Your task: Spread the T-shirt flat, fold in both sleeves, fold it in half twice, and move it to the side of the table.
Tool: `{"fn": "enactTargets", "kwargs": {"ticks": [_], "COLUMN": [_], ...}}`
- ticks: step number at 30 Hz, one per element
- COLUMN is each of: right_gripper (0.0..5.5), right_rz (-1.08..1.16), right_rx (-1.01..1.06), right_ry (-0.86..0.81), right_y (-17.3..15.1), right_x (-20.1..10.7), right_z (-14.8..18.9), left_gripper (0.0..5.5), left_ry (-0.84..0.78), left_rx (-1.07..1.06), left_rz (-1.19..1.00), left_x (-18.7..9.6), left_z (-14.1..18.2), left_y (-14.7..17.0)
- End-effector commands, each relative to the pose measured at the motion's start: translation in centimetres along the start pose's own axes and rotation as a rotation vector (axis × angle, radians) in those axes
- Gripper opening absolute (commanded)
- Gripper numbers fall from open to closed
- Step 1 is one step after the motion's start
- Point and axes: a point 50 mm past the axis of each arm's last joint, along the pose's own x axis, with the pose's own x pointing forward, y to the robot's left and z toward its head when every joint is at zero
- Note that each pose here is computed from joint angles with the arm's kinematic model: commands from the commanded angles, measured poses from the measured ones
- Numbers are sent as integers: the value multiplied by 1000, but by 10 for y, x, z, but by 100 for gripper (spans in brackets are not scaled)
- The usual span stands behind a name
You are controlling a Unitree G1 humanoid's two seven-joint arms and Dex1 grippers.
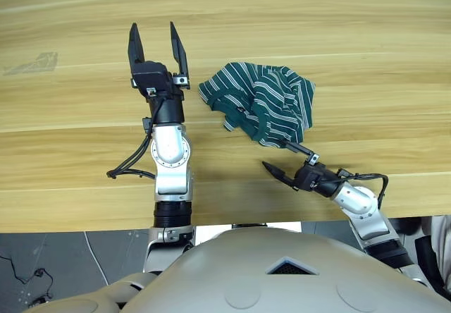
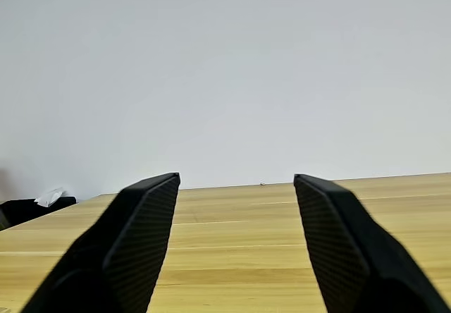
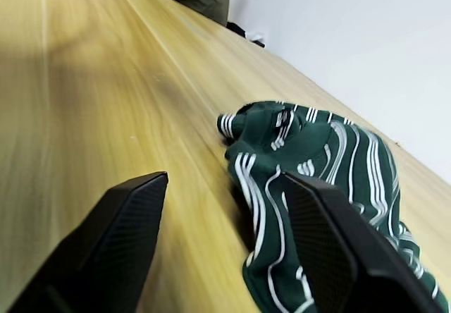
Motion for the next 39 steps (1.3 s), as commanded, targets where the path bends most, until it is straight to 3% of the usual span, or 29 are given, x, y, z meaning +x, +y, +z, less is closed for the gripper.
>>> {"fn": "enactTargets", "kwargs": {"ticks": [1, 9, 15, 25, 28, 34, 39], "right_gripper": [301, 301, 219, 26, 4, 4, 4], "right_rz": [-23, -67, -81, -102, -117, -154, -173], "right_rx": [-35, -24, -16, -13, -14, -43, -140], "right_ry": [40, 41, 24, 36, 27, -94, -173], "right_y": [-2, 4, 9, 8, 4, -26, -75], "right_x": [0, 17, 22, 24, 27, 33, 33], "right_z": [-7, -15, -16, -22, -21, 4, 32], "left_gripper": [301, 301, 304, 304, 304, 304, 304], "left_ry": [19, 22, 25, 30, 31, 31, 77], "left_rx": [2, 0, 4, 4, 5, 11, -27], "left_rz": [-1, -5, -12, -15, -17, -15, -2], "left_x": [-2, -2, 0, 2, 3, 4, 6], "left_z": [-1, -2, -3, -6, -8, -10, -15], "left_y": [-1, -2, -3, -4, -4, -2, 10]}}
